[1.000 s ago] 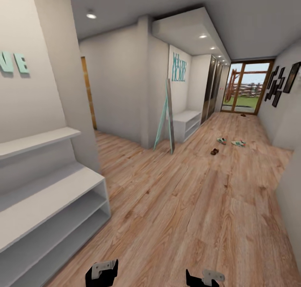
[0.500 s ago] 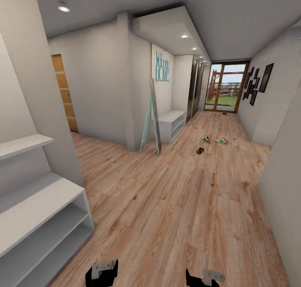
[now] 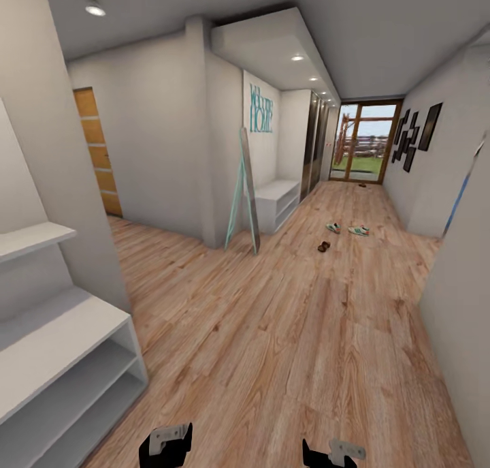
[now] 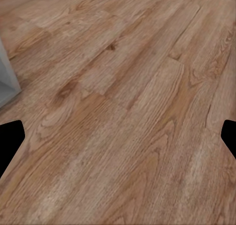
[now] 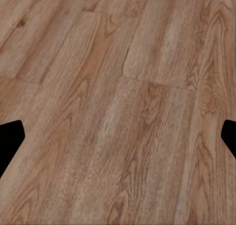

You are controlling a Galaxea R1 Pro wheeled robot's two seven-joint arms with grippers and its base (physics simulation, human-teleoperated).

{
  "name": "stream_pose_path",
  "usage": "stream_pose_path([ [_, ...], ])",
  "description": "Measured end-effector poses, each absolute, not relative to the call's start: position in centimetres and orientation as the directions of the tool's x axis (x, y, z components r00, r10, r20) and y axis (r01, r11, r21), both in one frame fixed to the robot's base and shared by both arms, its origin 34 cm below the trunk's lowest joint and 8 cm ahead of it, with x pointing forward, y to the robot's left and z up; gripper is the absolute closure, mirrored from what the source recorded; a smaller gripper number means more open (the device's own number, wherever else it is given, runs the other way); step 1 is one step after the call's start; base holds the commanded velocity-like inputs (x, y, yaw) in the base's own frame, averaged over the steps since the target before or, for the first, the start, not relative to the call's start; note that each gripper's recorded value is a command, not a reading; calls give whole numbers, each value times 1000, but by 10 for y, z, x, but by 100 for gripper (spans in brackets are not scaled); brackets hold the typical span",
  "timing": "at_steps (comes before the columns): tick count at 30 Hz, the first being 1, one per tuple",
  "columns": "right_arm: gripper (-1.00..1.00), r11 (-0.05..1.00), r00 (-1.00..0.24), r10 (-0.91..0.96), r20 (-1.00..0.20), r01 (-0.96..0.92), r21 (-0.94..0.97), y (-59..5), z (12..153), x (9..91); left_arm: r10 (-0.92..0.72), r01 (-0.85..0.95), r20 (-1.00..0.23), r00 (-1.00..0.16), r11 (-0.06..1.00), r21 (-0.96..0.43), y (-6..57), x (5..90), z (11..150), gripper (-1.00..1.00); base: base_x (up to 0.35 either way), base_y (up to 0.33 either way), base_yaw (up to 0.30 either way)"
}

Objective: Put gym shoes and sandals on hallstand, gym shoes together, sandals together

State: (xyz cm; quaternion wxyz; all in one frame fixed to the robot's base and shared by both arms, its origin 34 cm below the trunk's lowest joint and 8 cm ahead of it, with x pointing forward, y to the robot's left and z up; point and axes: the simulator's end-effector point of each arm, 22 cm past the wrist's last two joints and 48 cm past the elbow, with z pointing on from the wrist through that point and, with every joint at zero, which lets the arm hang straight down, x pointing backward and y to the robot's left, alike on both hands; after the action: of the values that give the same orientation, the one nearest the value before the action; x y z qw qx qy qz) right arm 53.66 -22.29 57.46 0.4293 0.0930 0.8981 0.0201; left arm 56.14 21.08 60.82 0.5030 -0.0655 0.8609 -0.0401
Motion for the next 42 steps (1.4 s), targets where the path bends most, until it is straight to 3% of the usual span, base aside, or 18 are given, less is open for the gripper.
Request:
stream_pose_path([
  [19,-100,983,-614,181,-768,146,115,-222,575,537,-154,-73,-859,-488,988,-135,211,561,607,-100,224,-20,-2],
  [42,-100,983,-614,180,-768,145,115,-221,575,537,-154,-73,-859,-488,988,-135,211,561,607,-100,286,-206,0],
])
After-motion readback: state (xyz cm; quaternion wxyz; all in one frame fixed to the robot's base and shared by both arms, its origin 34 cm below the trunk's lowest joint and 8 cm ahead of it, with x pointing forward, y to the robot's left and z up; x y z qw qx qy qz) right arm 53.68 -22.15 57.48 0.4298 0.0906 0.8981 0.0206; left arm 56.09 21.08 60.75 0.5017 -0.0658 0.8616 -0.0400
